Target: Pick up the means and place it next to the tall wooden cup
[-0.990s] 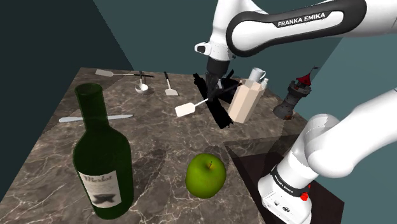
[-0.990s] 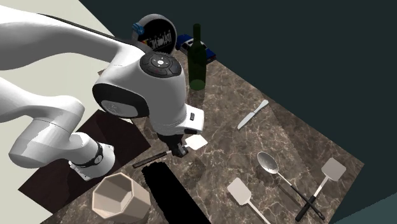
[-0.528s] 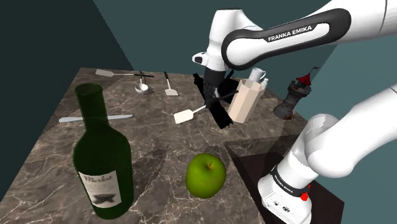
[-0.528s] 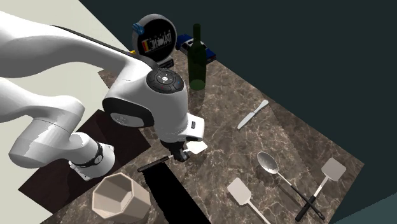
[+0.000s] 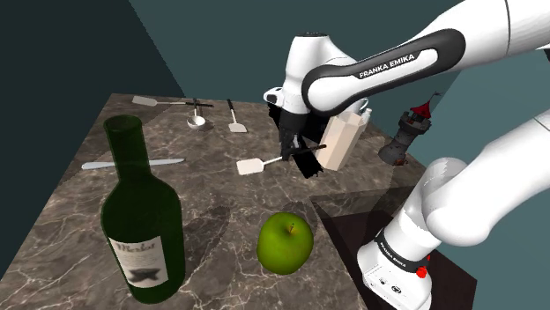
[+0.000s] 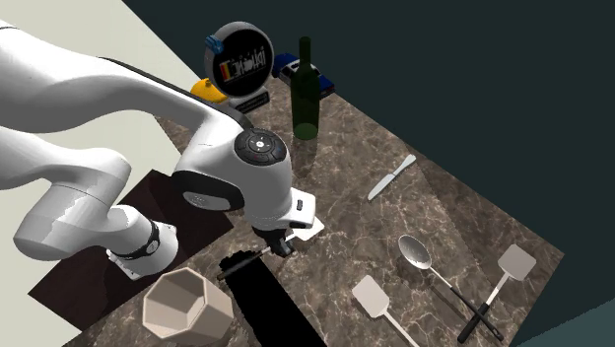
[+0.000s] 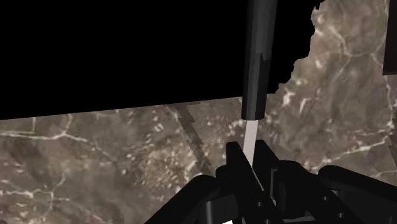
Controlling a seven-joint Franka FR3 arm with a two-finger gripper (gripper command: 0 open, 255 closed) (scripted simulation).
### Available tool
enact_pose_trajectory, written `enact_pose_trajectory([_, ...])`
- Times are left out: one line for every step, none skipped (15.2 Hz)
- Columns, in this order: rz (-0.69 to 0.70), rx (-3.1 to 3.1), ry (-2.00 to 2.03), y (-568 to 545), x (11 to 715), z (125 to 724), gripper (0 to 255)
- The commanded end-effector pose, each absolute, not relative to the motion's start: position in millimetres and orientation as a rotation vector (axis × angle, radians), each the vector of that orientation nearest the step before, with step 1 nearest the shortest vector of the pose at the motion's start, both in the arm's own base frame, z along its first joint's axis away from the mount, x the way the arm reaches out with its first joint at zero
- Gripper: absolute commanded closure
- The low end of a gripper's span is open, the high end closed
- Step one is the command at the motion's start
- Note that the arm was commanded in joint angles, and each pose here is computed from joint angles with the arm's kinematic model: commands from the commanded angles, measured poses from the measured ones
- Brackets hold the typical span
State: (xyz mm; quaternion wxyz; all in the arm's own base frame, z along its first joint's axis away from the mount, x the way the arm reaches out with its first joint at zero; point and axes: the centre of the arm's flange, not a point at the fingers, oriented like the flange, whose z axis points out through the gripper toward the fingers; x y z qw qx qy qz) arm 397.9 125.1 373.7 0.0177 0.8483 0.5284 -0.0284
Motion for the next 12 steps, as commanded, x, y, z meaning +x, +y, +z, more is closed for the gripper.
enact_pose_trajectory([-0.087, 2.635, 1.642, 124.5, 398.0, 362.3, 255])
enact_pose_trajectory([-0.087, 2.635, 1.642, 124.5, 398.0, 357.0, 255])
enact_pose_trajectory([-0.087, 2.635, 1.642, 124.5, 398.0, 351.7, 255])
enact_pose_trajectory([-0.087, 2.635, 1.642, 124.5, 398.0, 350.5, 255])
enact_pose_trajectory([-0.087, 2.635, 1.642, 124.5, 398.0, 350.5, 255])
enact_pose_trajectory([-0.087, 2.635, 1.642, 124.5, 398.0, 350.5, 255])
enact_pose_trajectory([-0.087, 2.635, 1.642, 124.5, 398.0, 350.5, 255])
enact_pose_trajectory([-0.087, 2.635, 1.642, 124.5, 398.0, 350.5, 255])
enact_pose_trajectory([-0.087, 2.635, 1.642, 124.5, 398.0, 350.5, 255])
enact_pose_trajectory([-0.087, 2.635, 1.642, 124.5, 398.0, 350.5, 255])
enact_pose_trajectory([-0.087, 2.635, 1.642, 124.5, 398.0, 350.5, 255])
enact_pose_trajectory([-0.087, 2.635, 1.642, 124.5, 398.0, 350.4, 0])
